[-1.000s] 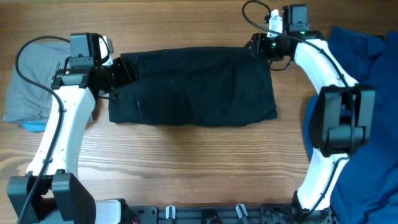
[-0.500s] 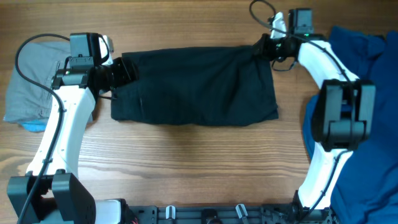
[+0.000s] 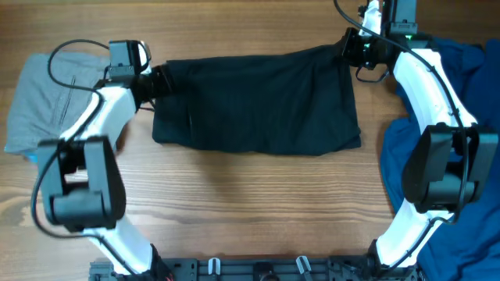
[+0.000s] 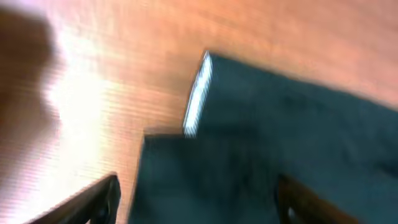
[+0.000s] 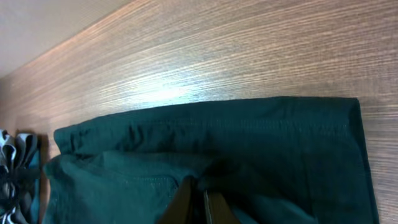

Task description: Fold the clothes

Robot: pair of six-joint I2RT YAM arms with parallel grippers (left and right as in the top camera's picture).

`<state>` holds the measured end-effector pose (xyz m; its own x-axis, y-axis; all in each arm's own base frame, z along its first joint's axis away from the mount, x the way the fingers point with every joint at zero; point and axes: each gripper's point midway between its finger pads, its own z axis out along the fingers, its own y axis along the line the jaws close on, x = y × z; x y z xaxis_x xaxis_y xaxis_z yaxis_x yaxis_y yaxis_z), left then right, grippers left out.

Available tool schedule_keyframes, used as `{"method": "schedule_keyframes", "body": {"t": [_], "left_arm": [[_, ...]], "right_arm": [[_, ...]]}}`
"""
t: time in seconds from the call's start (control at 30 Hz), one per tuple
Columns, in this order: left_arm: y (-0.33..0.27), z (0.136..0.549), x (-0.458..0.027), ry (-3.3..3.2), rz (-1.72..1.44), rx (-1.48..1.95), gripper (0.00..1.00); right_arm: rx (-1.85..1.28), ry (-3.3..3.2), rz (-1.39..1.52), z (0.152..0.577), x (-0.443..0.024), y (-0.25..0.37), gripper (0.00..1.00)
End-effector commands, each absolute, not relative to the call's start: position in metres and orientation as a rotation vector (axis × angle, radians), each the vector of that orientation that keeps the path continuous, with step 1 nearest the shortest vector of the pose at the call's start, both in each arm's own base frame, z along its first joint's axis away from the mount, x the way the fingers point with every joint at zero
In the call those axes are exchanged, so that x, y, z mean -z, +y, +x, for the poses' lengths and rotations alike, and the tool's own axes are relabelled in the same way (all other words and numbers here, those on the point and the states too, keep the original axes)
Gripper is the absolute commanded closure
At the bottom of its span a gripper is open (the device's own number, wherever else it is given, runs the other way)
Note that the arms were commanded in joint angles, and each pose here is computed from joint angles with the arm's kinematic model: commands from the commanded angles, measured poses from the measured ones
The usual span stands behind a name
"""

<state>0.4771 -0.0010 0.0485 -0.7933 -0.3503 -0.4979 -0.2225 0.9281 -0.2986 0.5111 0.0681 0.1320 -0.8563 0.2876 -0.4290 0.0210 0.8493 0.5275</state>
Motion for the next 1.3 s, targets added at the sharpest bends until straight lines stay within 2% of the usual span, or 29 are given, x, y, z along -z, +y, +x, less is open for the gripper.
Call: {"method": "schedule_keyframes", "body": {"t": [0.0,0.1,0.13,0.17,0.2,0.27,0.37,0.43,0.47,0.53,0.67,0.7,0.83,1.07,1.1,1.13,1.17,1.2,1.23,1.27], "left_arm": [[0.017,0.494,-0.026,2.481,-0.431,0.289,0.22],[0.030,0.492,-0.007,2.501,-0.472,0.278,0.23],[0.031,0.494,-0.006,2.493,-0.472,0.286,0.27],[0.028,0.496,-0.008,2.484,-0.461,0.312,0.32],[0.019,0.499,-0.012,2.472,-0.434,0.384,0.44],[0.006,0.501,-0.017,2.459,-0.396,0.480,0.56],[0.000,0.499,-0.017,2.463,-0.384,0.522,0.53],[0.000,0.496,-0.015,2.478,-0.390,0.523,0.56],[0.000,0.492,-0.012,2.499,-0.399,0.525,0.64],[-0.001,0.489,-0.010,2.514,-0.406,0.526,0.95],[-0.008,0.500,-0.033,2.451,-0.356,0.596,0.96],[-0.017,0.506,-0.066,2.387,-0.300,0.662,0.96],[-0.017,0.511,-0.128,2.264,-0.242,0.647,0.96],[-0.044,0.527,-0.138,2.189,-0.147,0.653,0.96],[-0.045,0.527,-0.131,2.205,-0.156,0.636,0.96],[-0.045,0.527,-0.124,2.222,-0.169,0.622,0.96],[-0.048,0.526,-0.113,2.248,-0.175,0.615,0.88],[-0.048,0.526,-0.103,2.266,-0.183,0.611,0.66],[-0.047,0.526,-0.092,2.287,-0.193,0.609,0.24],[-0.046,0.525,-0.087,2.300,-0.204,0.598,0.20]], "right_arm": [[-0.668,2.497,0.201,0.515,-0.138,0.064,0.96],[-0.669,2.501,0.203,0.514,-0.138,0.064,0.96],[-0.669,2.505,0.205,0.513,-0.137,0.064,0.96],[-0.664,2.511,0.209,0.512,-0.136,0.063,0.96],[-0.650,2.517,0.217,0.512,-0.135,0.062,0.96],[-0.609,2.530,0.236,0.511,-0.132,0.056,0.96],[-0.590,2.540,0.245,0.510,-0.130,0.054,0.96],[-0.590,2.539,0.245,0.510,-0.130,0.054,0.96],[-0.590,2.539,0.245,0.510,-0.130,0.054,0.96],[-0.589,2.539,0.245,0.510,-0.130,0.054,0.96],[-0.494,2.568,0.332,0.504,-0.126,0.040,0.96],[-0.460,2.571,0.341,0.500,-0.133,0.035,0.96],[-0.348,2.555,0.416,0.494,-0.144,0.019,0.96],[-0.189,2.522,0.598,0.494,-0.140,-0.006,0.95],[-0.187,2.519,0.604,0.494,-0.140,-0.007,0.93],[-0.190,2.515,0.603,0.495,-0.141,-0.007,0.86],[-0.188,2.512,0.594,0.496,-0.141,-0.007,0.46],[-0.186,2.514,0.587,0.496,-0.141,-0.007,0.21],[-0.182,2.522,0.590,0.494,-0.140,-0.007,0.17],[-0.178,2.528,0.594,0.493,-0.139,-0.008,0.16]]}}
